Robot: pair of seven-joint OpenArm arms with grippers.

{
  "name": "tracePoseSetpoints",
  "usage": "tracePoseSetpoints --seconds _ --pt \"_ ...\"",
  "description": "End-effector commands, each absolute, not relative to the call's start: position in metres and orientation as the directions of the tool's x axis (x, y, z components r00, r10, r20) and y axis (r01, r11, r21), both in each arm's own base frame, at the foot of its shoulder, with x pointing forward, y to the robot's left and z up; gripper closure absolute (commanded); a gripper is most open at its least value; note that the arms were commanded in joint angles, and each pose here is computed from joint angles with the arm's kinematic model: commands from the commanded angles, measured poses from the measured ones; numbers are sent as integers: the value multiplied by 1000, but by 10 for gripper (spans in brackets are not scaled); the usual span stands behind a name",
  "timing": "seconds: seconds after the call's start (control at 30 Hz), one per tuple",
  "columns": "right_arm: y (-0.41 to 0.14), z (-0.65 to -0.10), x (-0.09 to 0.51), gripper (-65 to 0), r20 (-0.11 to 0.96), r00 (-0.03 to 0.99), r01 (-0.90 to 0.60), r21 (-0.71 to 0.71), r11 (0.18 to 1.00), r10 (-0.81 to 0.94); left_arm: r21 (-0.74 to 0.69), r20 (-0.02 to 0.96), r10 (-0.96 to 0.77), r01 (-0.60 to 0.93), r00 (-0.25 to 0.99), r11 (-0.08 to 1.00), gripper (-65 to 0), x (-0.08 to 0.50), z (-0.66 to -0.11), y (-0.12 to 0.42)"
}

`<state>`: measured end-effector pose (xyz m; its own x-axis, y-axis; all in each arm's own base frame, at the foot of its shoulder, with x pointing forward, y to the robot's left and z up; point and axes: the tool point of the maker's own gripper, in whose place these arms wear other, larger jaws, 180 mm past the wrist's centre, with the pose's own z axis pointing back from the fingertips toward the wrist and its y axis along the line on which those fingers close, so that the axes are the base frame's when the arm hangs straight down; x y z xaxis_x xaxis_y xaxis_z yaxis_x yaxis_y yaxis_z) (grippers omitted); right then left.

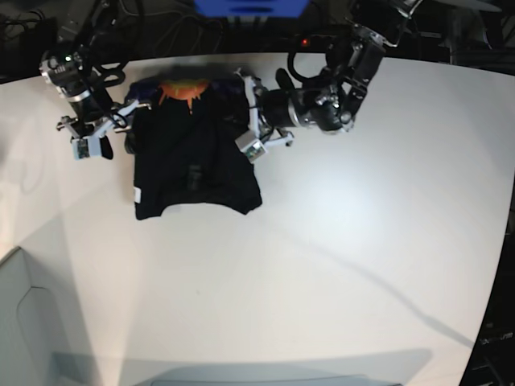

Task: Fold the T-shirt properly
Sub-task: 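Press and square the bundle edge with the left gripper toward the right gripper, then release the bundle and lift the left gripper away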

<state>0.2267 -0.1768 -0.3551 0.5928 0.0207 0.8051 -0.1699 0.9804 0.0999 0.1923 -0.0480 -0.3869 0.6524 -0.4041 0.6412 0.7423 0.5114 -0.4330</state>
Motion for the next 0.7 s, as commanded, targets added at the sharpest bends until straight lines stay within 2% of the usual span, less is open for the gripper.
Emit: tracePoseSetpoints --seconds 0.0,0.03,0.17,0.2,0.43,0.67 --pt "-175 -342 232 -339 836 548 -190 95 977 25 -423 689 -370 761 623 493 -55 201 -369 -54" --pt "-175 -342 232 -339 836 548 -190 95 977 25 -419 695 -368 764 618 492 -94 202 -367 -54" --pt "-175 -341 233 -340 838 546 -190 95 977 25 -410 701 -372 771 608 488 -334 201 -364 -53" --pt "-175 -341 233 -340 838 546 -190 95 977 25 -409 692 -385 771 611 489 -374 197 -367 -50" --pt "-173 -333 236 -340 850 526 -198 82 977 35 -398 672 -387 748 632 530 -392 196 -374 -28" --pt "-118 -327 240 -337 862 502 -343 123 931 71 -289 728 -261 629 634 722 -393 229 -347 52"
